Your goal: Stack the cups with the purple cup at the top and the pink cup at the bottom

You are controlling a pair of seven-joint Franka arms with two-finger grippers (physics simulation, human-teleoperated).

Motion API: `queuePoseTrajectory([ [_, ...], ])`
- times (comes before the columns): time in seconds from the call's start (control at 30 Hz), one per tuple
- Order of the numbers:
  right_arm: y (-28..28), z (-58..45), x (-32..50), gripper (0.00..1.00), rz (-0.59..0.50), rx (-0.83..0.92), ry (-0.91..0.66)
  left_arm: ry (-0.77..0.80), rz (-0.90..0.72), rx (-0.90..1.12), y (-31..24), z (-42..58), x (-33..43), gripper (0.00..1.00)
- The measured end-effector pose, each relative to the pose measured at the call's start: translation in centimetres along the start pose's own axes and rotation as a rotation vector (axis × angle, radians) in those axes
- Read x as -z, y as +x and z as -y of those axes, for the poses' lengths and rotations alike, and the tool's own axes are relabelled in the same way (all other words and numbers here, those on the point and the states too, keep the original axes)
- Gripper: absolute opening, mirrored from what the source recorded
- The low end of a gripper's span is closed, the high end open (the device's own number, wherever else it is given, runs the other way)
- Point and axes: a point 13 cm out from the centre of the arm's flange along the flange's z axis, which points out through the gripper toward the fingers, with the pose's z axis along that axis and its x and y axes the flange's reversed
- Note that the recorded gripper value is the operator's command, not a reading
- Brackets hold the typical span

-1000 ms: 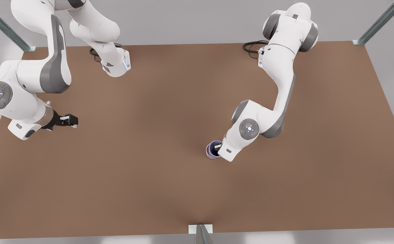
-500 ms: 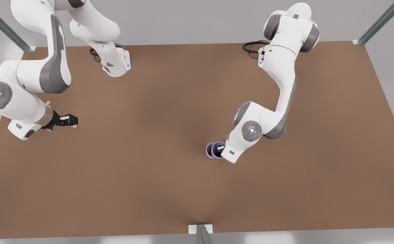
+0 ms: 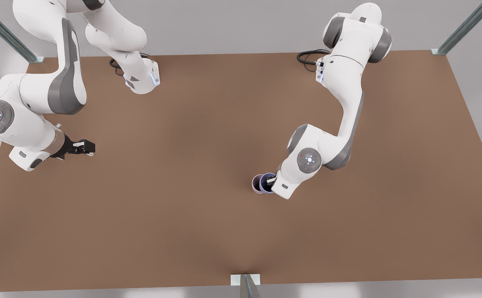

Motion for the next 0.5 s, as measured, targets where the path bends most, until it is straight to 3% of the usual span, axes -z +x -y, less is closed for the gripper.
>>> queuePoseTrajectory([
  [0.5, 0.1, 0.1, 0.0, 1.0, -0.001, -0.001, 0.0, -0.004, -0.025, -0.011, 1.3, 0.7, -0.8, 0.21],
])
